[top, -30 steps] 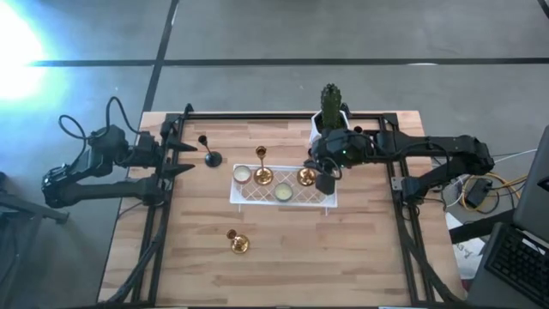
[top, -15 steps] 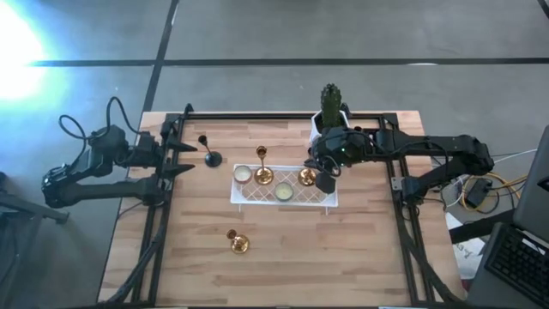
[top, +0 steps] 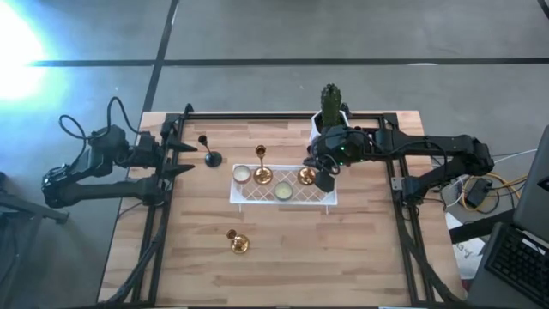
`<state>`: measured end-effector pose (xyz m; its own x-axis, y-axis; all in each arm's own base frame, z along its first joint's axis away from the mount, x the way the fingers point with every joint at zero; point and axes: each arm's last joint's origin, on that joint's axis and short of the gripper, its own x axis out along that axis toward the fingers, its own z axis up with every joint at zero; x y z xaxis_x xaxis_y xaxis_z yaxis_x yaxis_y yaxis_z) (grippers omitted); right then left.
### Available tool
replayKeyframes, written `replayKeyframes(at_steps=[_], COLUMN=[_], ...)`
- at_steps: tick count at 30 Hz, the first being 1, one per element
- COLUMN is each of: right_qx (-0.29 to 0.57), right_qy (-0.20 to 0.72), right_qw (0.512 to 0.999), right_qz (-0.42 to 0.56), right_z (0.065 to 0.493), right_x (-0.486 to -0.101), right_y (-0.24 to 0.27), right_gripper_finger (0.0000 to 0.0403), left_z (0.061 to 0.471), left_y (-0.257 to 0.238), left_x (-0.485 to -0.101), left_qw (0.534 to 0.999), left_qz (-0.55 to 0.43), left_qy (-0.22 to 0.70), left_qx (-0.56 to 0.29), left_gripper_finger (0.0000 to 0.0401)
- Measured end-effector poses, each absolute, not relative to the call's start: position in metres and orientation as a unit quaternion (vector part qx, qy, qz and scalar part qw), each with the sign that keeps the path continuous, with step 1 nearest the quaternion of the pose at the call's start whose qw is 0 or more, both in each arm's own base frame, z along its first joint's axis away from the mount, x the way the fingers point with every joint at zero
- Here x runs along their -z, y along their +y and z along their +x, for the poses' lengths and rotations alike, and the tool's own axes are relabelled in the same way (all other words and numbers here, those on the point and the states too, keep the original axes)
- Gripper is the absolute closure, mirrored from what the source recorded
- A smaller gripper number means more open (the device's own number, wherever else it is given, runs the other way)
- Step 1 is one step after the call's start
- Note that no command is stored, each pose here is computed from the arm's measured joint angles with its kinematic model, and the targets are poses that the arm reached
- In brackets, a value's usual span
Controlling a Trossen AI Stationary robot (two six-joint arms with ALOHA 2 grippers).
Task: Pick & Place candle stick holders
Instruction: Put the right gold candle holder on the shelf, then put the left black candle holder on the shelf
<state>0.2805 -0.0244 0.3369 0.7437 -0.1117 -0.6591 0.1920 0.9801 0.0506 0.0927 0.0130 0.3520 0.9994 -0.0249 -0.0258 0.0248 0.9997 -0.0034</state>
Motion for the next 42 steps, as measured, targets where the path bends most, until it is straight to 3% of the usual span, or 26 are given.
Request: replayKeyframes(at_steps=[21,32,39,42], right_qx=[0.085,0.087,0.098,0.112], right_qy=[0.353,0.385,0.399,0.382], right_qw=[0.929,0.916,0.903,0.907], right_qz=[0.067,0.075,0.125,0.140], right_z=[0.278,0.257,0.211,0.188], right_x=[-0.341,-0.367,-0.384,-0.393], right_y=[-0.024,-0.021,-0.008,0.000], right_gripper_finger=[0.0190,0.0174,0.0189,0.0196], left_z=[0.093,0.093,0.098,0.102], left_y=[0.013,0.013,0.014,0.018], left_x=[-0.352,-0.352,-0.352,-0.348], left_qw=[1.000,1.000,1.000,0.999], left_qz=[-0.003,-0.003,-0.008,-0.012], left_qy=[0.012,0.012,0.018,0.040], left_qx=[0.012,0.013,0.010,-0.032], left_gripper_finger=[0.0174,0.0174,0.0174,0.0174])
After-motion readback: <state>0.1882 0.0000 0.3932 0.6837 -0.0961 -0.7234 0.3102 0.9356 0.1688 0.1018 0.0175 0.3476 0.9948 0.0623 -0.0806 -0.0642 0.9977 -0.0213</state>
